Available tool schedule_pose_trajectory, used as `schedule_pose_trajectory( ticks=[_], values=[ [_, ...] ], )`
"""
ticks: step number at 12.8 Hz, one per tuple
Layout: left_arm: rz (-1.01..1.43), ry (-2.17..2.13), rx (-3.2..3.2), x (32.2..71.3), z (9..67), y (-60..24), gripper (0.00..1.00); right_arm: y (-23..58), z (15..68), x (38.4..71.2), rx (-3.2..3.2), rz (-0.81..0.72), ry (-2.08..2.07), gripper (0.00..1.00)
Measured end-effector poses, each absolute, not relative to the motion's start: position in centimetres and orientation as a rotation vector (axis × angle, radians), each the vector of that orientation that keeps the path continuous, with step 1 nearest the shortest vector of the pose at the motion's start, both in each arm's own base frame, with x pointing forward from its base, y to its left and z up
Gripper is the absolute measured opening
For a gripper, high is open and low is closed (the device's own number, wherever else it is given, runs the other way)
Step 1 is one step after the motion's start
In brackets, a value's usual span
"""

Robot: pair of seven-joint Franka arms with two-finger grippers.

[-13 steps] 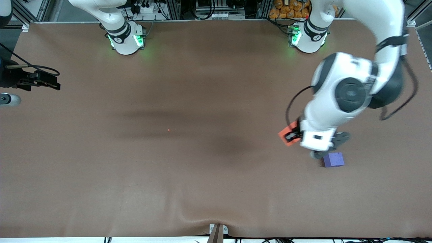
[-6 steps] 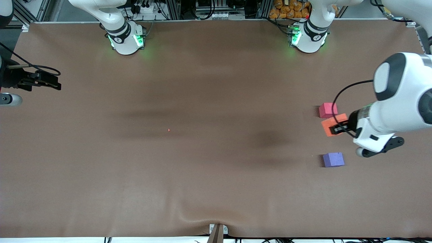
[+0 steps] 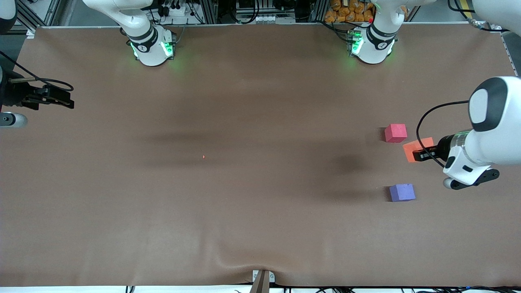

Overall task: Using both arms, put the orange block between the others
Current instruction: 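Lower the orange cube between the pink and blue cubes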

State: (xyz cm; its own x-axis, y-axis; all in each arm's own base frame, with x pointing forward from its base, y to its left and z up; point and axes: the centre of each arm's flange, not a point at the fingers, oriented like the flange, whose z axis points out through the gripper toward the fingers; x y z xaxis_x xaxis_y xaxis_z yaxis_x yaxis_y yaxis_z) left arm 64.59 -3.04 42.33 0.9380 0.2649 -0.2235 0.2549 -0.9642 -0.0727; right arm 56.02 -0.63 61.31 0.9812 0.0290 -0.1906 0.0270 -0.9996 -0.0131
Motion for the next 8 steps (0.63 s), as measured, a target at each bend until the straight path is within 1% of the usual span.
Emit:
schedule_pose_trajectory(
  ticks=[3,6,8],
  values=[
    [0.297,-0.389,-3.069,64.3,38.0,-1.0,0.54,-0.6,61.3,56.0,-3.116,0.3,-0.044,1.0],
    [0.236,-0.359,-3.094,63.1,34.0,2.1,0.54,-0.6,61.3,56.0,-3.116,0.3,-0.044,1.0],
    [0.18,-0.338,-3.106,62.2,31.4,2.1,0.54,-0.6,61.3,56.0,-3.112,0.299,-0.045,1.0]
  ],
)
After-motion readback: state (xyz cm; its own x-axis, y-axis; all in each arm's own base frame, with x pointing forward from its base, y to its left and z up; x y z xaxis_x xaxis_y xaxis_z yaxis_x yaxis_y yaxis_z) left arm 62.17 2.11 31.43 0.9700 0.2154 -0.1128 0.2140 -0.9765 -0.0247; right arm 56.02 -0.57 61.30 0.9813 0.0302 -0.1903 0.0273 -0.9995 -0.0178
